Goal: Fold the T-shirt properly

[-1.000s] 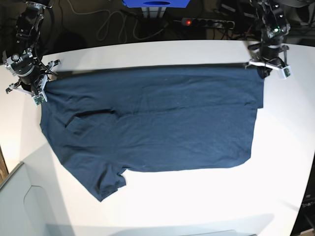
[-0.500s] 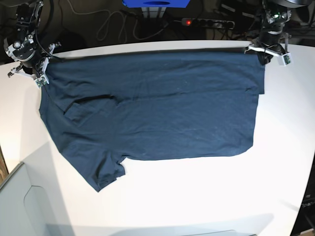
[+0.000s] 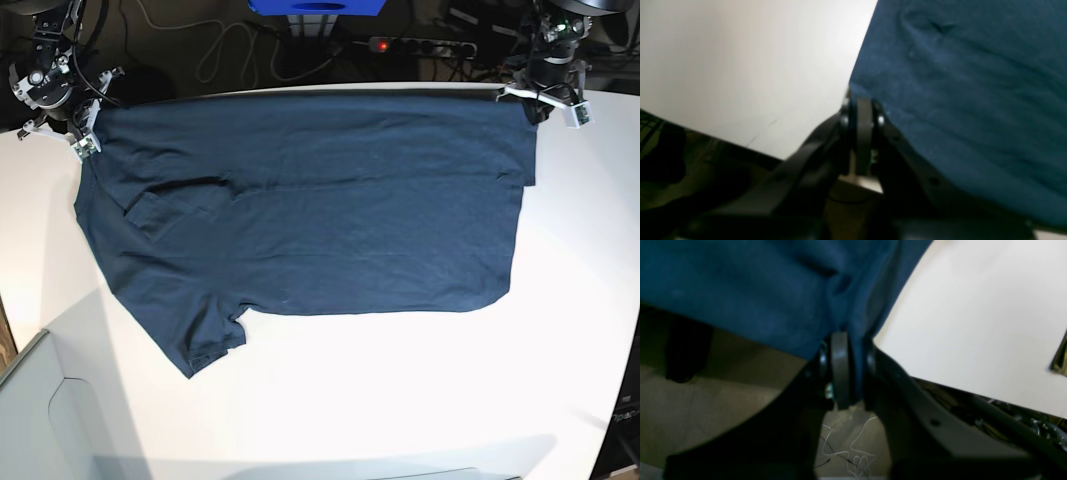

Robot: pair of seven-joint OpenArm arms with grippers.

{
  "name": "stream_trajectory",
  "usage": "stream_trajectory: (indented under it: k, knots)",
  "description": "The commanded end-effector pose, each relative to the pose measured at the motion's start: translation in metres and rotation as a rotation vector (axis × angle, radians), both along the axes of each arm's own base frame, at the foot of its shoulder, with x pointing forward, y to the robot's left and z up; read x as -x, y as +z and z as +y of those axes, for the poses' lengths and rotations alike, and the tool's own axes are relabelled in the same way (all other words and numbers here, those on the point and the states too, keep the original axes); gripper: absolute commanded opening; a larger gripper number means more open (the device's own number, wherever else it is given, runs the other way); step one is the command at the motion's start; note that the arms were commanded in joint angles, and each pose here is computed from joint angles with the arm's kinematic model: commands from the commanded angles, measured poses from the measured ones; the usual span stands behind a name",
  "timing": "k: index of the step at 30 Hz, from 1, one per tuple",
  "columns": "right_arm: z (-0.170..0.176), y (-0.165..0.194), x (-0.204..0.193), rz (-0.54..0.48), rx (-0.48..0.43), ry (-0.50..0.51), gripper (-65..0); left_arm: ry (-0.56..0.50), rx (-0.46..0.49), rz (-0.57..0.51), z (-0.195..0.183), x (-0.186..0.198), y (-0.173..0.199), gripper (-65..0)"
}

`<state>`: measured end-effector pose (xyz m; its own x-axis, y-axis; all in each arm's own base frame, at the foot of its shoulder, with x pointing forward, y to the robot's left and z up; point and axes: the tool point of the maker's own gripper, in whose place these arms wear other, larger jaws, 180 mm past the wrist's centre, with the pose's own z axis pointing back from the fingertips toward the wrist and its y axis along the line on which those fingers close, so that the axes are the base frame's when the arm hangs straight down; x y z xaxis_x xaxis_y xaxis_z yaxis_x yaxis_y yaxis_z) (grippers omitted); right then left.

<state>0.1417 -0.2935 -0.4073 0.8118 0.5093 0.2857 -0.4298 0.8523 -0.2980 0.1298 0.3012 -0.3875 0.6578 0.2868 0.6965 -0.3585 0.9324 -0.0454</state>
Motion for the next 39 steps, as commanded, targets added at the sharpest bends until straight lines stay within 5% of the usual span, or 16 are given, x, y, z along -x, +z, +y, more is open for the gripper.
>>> stream_trajectory:
  k: [1,8,13,17,24,31,39]
  knots:
    - [-0.005,0.008,-0.005,-0.02,0.022,0.014,-63.0,-0.004,-0.02,-0.022,0.004,-0.002,0.007,-65.0]
    - [-0.005,0.009,-0.007,-0.024,0.022,0.014,-42.1,-0.006,-0.022,0.0,0.004,0.007,0.006,-60.9]
    - [-0.008,0.012,-0.007,-0.031,0.029,0.009,-35.0,-0.002,-0.022,0.016,0.004,0.013,0.004,-60.1]
    - [-0.016,0.031,-0.016,-0.098,0.054,-0.002,-34.5,0.017,-0.02,0.008,0.004,0.015,0.005,-57.4]
    - [-0.018,0.045,-0.031,-0.161,0.065,-0.005,-34.5,-0.002,-0.033,-0.061,-0.005,0.002,0.029,-31.1]
    - [-0.012,0.05,-0.047,-0.209,0.046,-0.019,-34.5,-0.023,-0.096,-0.185,-0.003,-0.022,0.072,-30.9]
    - [-0.011,0.052,-0.051,-0.223,0.041,-0.024,-34.5,0.005,-0.134,-0.423,0.025,-0.111,0.116,-30.6]
